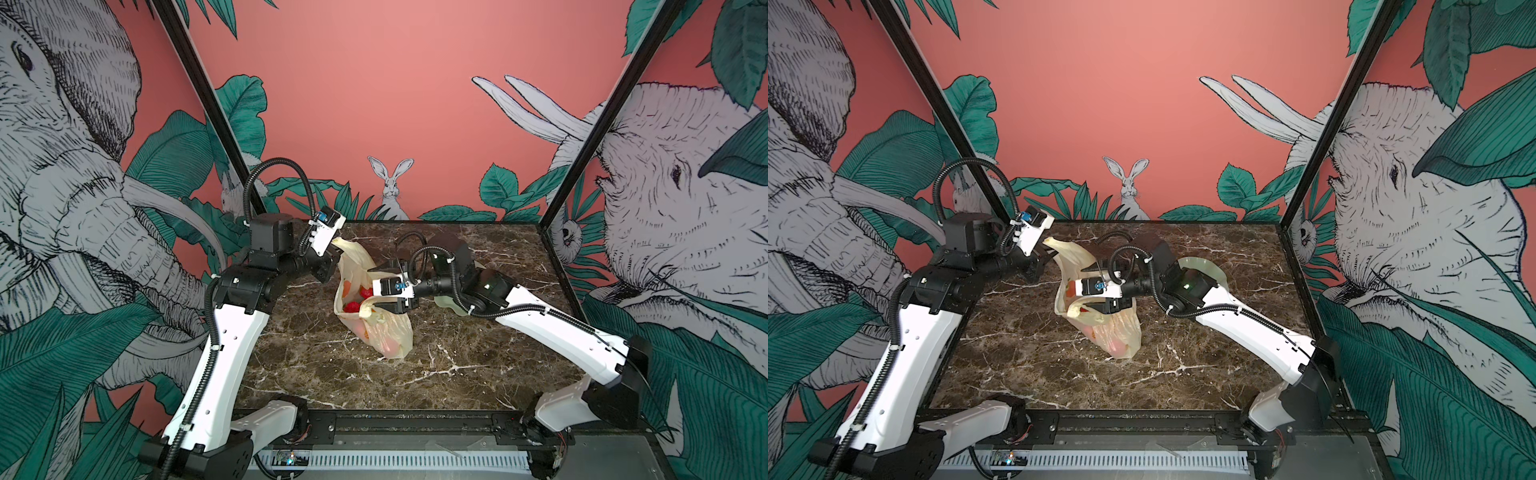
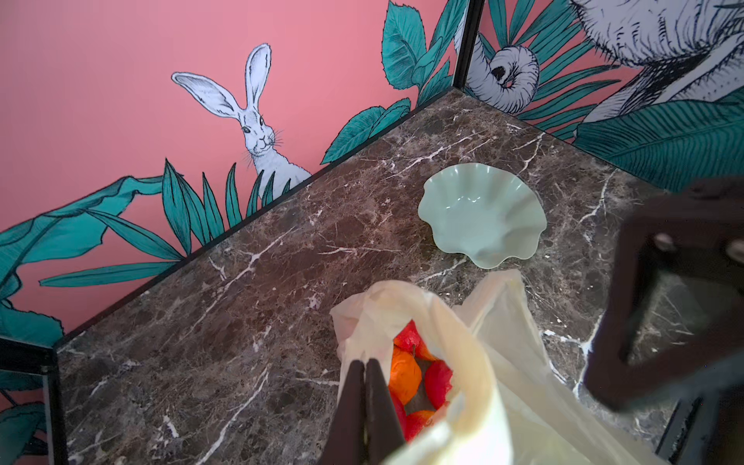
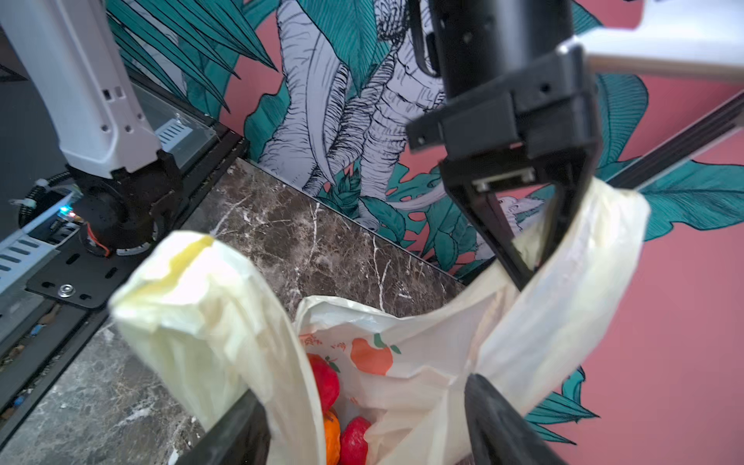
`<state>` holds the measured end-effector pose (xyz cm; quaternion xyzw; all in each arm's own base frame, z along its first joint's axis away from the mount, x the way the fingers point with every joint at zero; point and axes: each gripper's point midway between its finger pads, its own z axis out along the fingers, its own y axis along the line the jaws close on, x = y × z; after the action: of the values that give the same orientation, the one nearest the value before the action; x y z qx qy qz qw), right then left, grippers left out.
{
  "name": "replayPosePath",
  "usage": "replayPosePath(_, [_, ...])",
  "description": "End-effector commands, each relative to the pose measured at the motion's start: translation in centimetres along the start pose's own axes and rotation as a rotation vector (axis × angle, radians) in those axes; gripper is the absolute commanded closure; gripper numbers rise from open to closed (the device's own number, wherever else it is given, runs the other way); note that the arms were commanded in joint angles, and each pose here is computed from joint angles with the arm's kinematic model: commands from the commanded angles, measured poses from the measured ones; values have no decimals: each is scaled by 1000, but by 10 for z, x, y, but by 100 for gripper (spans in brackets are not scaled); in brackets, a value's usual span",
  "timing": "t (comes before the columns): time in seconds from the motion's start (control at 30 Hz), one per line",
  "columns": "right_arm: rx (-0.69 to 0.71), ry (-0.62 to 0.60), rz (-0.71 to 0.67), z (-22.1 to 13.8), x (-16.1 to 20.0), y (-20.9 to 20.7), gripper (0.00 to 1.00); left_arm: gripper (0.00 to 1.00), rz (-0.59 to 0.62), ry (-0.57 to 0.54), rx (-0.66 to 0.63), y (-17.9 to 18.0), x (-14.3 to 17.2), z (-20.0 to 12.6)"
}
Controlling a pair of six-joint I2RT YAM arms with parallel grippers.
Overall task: Take fruits out of the plastic bag
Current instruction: Adjust the plastic bag at the center of the board.
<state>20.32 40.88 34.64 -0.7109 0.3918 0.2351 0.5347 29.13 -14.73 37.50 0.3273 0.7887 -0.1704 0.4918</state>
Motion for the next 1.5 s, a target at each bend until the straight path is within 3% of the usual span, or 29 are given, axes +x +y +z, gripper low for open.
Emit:
replayPosePath(0.0, [-45,22,-51,-2,-4,12,29,100,-80,9,-25,1,1,-6])
replayPosePath(0.23, [-159,28,-63,-8,-18,40,33,100,-156,80,-87,12,11,-6])
replayPosePath(0.47, [-166,27,-42,-16,-24,45,22,100,-172,98,-115,16,15,-7])
replayPosePath(0.83, [-258,61,-33,3,-24,60,25,100,-166,128,-126,20,21,-3])
replayPosePath(0.9, [-249,53,-32,8,-26,60,33,100,-162,122,-123,20,19,-2])
replayPosePath(0.97, [-268,40,-31,12,-29,64,49,100,-161,110,-125,21,17,-1])
replayPosePath(1.03, [-286,28,-31,15,-32,67,82,95,-159,99,-132,22,15,0])
replayPosePath(1.07, [-281,29,-34,16,-33,66,98,84,-156,94,-135,23,13,-1])
replayPosePath(1.13, [-261,38,-44,16,-30,64,100,67,-134,100,-109,19,13,0])
replayPosePath(1.2, [-239,46,-60,15,-27,63,100,60,-91,117,-61,12,14,0])
replayPosePath(1.27, [-216,38,-69,11,-26,63,100,59,-57,142,-62,12,18,-1])
replayPosePath(1.3, [-213,32,-71,10,-27,64,100,60,-50,151,-78,14,19,-2])
replayPosePath(1.47, [-216,20,-56,2,-28,70,100,94,-37,155,-108,21,15,-2])
